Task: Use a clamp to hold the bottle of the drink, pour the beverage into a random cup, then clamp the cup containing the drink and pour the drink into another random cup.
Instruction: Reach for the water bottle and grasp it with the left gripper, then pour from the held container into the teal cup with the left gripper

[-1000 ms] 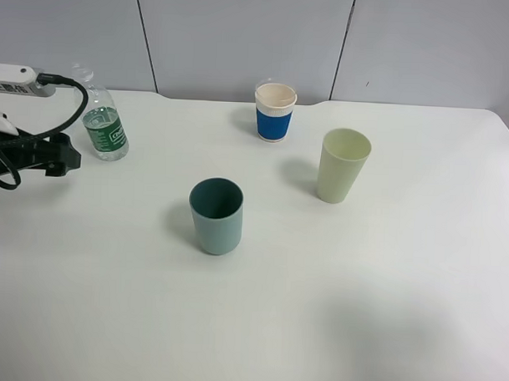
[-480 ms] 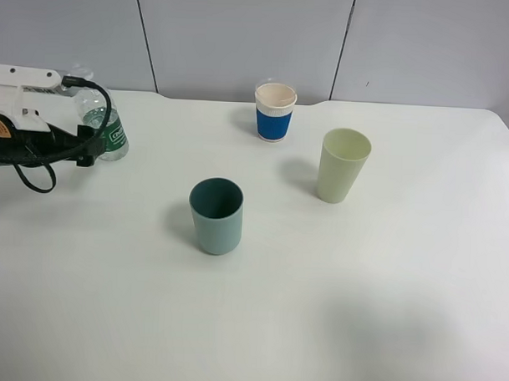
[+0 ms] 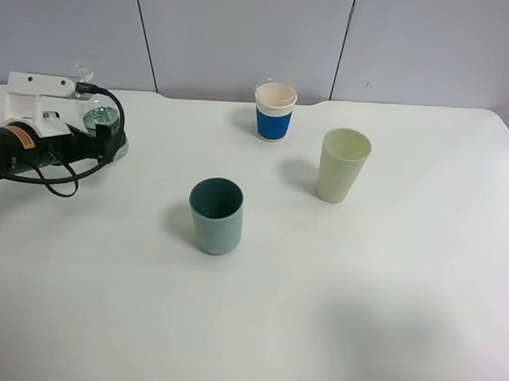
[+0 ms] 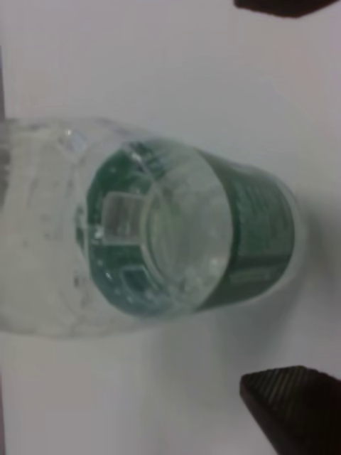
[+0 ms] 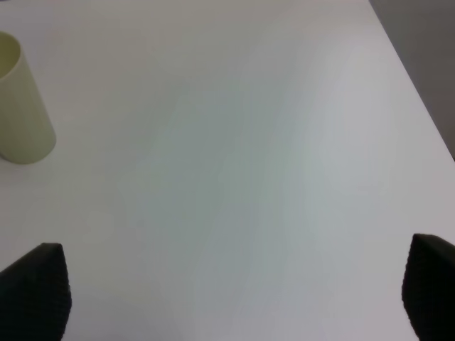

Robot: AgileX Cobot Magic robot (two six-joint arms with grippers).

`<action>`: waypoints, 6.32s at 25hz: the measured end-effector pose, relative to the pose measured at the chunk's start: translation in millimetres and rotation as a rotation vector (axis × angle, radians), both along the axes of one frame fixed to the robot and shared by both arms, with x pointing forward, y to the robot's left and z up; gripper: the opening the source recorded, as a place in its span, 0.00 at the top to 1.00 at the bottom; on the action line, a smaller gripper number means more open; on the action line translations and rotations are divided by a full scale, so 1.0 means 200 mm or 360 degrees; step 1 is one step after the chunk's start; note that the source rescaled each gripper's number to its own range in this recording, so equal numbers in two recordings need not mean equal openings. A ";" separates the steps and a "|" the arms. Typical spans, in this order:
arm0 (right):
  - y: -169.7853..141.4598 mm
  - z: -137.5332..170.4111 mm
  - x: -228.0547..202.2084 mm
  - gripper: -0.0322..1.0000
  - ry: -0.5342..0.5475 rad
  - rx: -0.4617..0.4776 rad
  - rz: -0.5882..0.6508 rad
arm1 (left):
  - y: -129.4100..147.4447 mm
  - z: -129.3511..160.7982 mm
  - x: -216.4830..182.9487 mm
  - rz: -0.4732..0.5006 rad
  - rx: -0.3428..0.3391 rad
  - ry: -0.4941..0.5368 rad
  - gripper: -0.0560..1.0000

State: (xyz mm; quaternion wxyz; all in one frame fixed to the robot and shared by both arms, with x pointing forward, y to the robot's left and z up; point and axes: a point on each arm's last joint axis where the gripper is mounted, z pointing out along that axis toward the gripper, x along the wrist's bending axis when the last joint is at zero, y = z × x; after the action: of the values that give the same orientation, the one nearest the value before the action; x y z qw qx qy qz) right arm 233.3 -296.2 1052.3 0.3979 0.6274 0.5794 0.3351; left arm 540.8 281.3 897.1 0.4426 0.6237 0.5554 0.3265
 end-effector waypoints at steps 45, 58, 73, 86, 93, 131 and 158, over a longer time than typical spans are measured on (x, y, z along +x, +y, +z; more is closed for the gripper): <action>0.00 0.00 0.00 0.22 0.0000 0.0000 0.0000 | -0.02 -0.11 0.21 -0.0032 -0.0076 -0.0054 0.94; 0.00 0.00 0.00 0.22 0.0000 0.0000 0.0000 | 0.05 0.14 -0.09 0.0184 0.0029 -0.0163 0.94; 0.00 0.00 0.00 0.22 0.0000 0.0000 0.0000 | -0.03 0.39 -0.30 0.0357 0.0388 -0.0219 0.94; 0.00 0.00 0.00 0.22 0.0000 0.0000 0.0000 | -0.34 0.37 -0.48 -0.0006 0.1105 -0.0079 0.94; 0.00 0.00 0.00 0.22 0.0000 0.0000 0.0000 | -0.39 0.37 -0.55 -0.0061 0.1400 -0.0007 0.94; 0.00 0.00 0.00 0.22 0.0000 0.0000 0.0000 | -0.71 0.21 -0.53 -0.0592 0.2298 0.0177 0.94; 0.00 0.00 0.00 0.22 0.0000 0.0000 0.0000 | -0.71 0.27 -0.48 -0.0670 0.2790 -0.0037 0.94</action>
State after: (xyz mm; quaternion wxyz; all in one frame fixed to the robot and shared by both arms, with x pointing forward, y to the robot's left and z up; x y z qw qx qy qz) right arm 233.3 -296.2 1052.3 0.3979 0.6274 0.5794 0.3351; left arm 445.5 139.7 951.5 -0.1357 0.8228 -0.0230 0.5514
